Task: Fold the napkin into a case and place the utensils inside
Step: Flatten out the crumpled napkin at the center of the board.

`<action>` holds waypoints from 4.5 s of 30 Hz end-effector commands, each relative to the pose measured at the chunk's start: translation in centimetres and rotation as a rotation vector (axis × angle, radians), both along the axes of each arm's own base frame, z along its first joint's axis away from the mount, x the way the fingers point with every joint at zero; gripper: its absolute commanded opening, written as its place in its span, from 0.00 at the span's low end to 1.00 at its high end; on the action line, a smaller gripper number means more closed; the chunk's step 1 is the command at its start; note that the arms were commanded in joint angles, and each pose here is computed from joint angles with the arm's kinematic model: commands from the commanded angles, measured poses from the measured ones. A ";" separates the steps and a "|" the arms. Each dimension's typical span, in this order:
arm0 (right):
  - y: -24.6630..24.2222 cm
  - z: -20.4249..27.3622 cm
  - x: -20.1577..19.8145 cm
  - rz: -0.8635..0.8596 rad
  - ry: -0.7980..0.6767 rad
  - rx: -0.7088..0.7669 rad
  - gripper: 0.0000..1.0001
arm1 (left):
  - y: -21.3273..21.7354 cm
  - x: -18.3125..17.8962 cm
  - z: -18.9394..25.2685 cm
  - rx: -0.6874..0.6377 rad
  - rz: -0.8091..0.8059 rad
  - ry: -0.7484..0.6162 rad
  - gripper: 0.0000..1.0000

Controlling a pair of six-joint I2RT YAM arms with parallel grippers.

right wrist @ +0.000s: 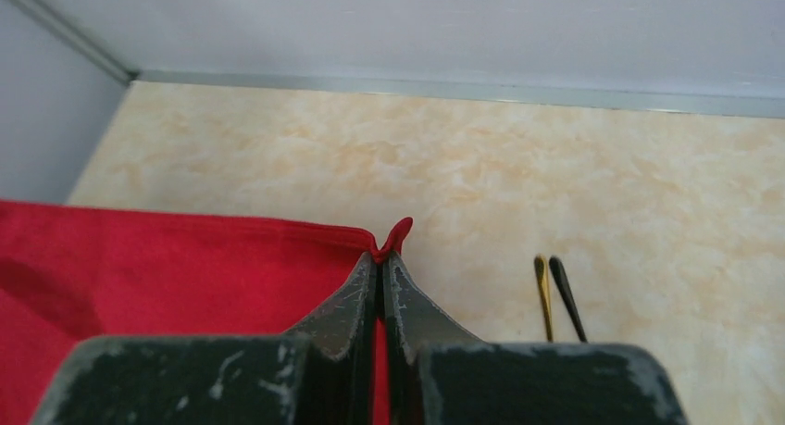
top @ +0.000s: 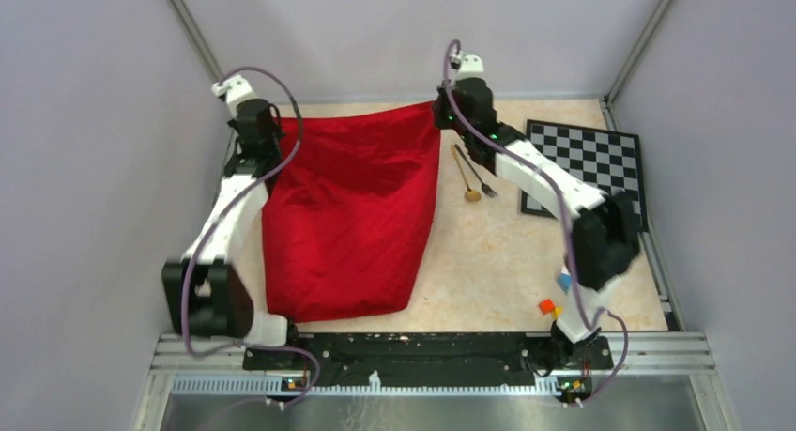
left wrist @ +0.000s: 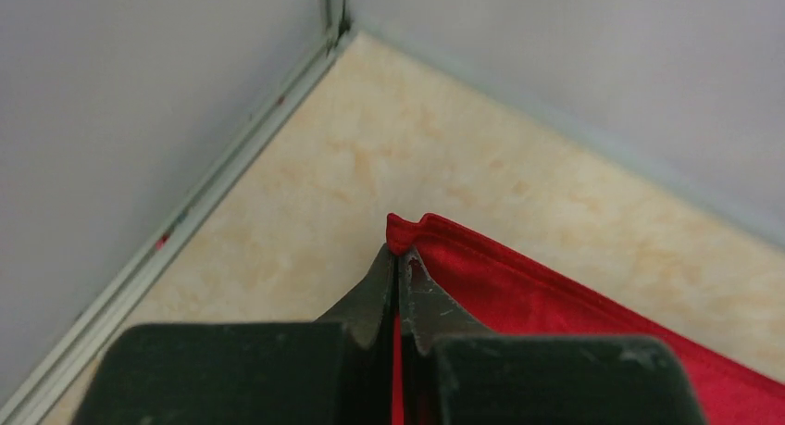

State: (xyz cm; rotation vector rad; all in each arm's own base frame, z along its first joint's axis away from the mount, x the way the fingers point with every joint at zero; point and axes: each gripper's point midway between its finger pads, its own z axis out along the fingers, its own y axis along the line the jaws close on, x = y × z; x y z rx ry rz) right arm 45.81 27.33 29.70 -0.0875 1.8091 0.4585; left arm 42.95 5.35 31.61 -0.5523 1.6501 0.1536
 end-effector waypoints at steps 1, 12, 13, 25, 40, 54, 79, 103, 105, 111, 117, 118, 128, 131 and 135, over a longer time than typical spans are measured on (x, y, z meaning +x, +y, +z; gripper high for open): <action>3.1 -3.4 7.9 0.027 -0.039 -0.023 0.00 | 1.9 5.9 -3.9 -0.010 0.094 0.030 0.00; 4.1 -9.5 9.1 0.122 0.321 -0.253 0.81 | 5.3 9.8 -12.5 -0.056 0.146 0.451 0.92; 3.6 -10.1 7.5 0.133 0.350 -0.246 0.81 | 4.3 9.3 -12.3 -0.083 0.088 0.452 0.98; 2.1 -15.7 -7.5 0.279 0.647 0.044 0.80 | -14.3 -4.8 -16.3 -0.616 -0.760 0.551 0.99; 3.5 -21.8 -9.9 0.216 0.773 0.418 0.67 | -21.2 -16.1 -13.5 -0.472 -0.996 0.528 0.99; 1.4 -23.2 -10.2 0.128 0.757 0.303 0.69 | -20.7 -19.7 -7.6 -0.389 -1.076 0.381 0.99; 1.6 -21.5 -9.9 0.152 0.652 0.322 0.09 | -20.7 -23.7 -5.0 -0.423 -1.118 0.327 0.99; -1.5 -20.8 -11.2 0.107 0.706 0.135 0.67 | -17.3 -19.9 -7.9 -0.410 -0.805 0.376 0.99; -1.3 -21.8 -11.1 0.112 0.707 0.141 0.67 | -17.9 -19.8 -8.1 -0.439 -0.824 0.369 0.99; 1.8 -22.7 -10.8 0.257 0.683 0.275 0.70 | -18.9 -19.8 -8.1 -0.490 -0.866 0.367 0.99; 5.2 -21.7 -9.0 0.350 0.680 0.453 0.63 | -18.6 -20.1 -7.1 -0.461 -0.869 0.347 0.99; 5.9 -20.3 -8.9 0.385 0.656 0.480 0.60 | -18.5 -20.1 -6.9 -0.451 -0.867 0.345 0.99; 5.1 -8.6 -11.5 0.434 0.364 0.449 0.67 | -17.5 -19.1 -5.3 -0.377 -0.835 0.314 0.99; 2.3 -13.3 -11.2 0.287 0.481 0.392 0.68 | -17.6 -18.9 -5.5 -0.372 -0.839 0.318 0.99; -0.7 -17.8 -11.4 0.139 0.594 0.281 0.67 | -17.4 -18.7 -6.5 -0.352 -0.830 0.345 0.99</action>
